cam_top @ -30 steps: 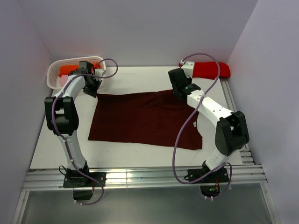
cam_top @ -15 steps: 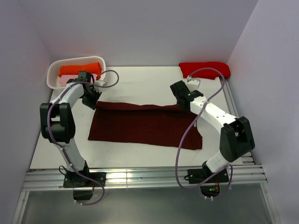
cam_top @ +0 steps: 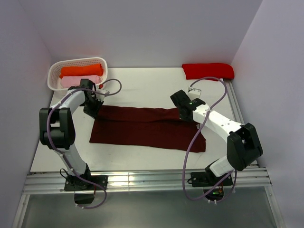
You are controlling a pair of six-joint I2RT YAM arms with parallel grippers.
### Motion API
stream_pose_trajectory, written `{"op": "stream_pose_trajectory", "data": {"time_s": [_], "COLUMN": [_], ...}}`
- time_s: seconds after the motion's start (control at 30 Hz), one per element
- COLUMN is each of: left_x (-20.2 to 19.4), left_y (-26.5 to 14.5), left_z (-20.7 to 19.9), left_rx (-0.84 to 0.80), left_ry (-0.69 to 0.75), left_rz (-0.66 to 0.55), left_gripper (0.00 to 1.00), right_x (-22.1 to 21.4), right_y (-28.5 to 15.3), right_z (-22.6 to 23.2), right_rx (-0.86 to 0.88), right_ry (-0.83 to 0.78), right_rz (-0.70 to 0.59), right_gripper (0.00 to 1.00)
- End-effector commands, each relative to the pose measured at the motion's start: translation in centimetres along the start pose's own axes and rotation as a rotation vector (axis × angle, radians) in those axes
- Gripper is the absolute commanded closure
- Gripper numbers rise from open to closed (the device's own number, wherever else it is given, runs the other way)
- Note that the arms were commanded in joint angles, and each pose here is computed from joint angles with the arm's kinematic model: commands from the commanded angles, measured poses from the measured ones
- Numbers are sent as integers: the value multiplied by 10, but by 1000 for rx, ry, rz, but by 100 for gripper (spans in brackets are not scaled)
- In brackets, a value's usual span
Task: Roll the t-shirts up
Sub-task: Fold the tshirt
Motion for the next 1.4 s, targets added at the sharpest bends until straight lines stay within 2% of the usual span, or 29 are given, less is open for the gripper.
{"op": "stream_pose_trajectory", "data": {"time_s": [0.0,1.37], "left_x": [1,-14], "left_y": [-11,-7], "left_z": [-4,7], "left_rx": [1,12], "left_ry": [28,-21], "left_rz": [-42,-24], "left_gripper": [100,100], "right_x": [-10,-35], "right_y": [0,12], "right_z": [-2,-27], "right_rx": [-14,-96], "right_ry": [18,28], "right_rz": [10,68], "right_gripper": [100,100]}}
Point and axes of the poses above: each gripper's point midway between its finger pads, its own y axis out along the fingers, its own z axis along the line the jaws close on, x = y × z, the point moved 8 cm from there along -y, back along the fingers, and after that the axes turned 3 degrees about y, right-handed, at the moved point
